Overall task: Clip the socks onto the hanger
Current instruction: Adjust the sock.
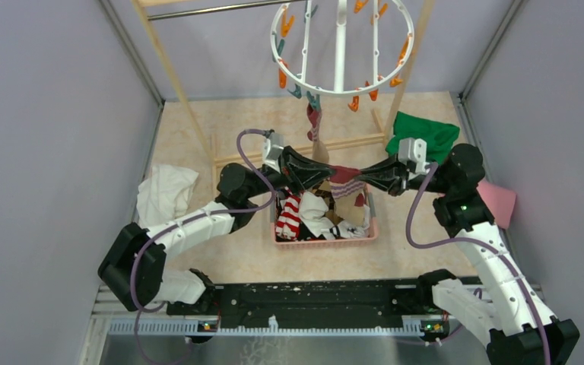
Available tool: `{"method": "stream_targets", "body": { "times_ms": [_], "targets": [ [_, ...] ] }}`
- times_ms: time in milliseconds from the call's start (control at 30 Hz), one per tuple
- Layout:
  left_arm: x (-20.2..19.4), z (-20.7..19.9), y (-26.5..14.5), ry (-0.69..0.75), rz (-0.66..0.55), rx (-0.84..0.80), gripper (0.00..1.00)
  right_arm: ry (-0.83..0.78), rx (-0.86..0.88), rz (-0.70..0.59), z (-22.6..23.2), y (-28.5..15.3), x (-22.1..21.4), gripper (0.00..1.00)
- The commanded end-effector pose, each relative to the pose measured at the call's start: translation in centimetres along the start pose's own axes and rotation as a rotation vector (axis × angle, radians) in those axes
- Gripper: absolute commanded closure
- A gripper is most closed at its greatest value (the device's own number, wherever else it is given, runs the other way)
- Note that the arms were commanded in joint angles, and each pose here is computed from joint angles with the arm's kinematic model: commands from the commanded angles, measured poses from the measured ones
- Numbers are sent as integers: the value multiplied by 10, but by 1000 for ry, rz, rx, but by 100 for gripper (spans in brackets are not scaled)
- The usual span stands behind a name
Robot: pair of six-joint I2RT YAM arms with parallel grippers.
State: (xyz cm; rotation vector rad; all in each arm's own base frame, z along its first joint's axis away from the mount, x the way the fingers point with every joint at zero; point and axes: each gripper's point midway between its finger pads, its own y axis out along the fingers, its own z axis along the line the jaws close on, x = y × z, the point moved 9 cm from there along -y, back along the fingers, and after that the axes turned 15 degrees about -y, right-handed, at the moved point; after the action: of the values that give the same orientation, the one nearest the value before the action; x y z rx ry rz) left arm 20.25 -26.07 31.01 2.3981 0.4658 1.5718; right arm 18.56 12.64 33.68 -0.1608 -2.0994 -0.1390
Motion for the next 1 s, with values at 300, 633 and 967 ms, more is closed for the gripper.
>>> {"method": "stream_targets", "body": {
  "times_ms": [300, 633, 967],
  "targets": [
    [31, 2, 17, -71, -157, 68, 83, -15, -20, -24, -1, 0, 12, 100],
    [45, -8, 6, -52, -221, 158, 38, 22, -155, 4, -19, -10, 14, 100],
    [39, -17, -10, 72, -189, 142, 18, -6, -253, 77, -42, -16, 14, 100]
  ]
}}
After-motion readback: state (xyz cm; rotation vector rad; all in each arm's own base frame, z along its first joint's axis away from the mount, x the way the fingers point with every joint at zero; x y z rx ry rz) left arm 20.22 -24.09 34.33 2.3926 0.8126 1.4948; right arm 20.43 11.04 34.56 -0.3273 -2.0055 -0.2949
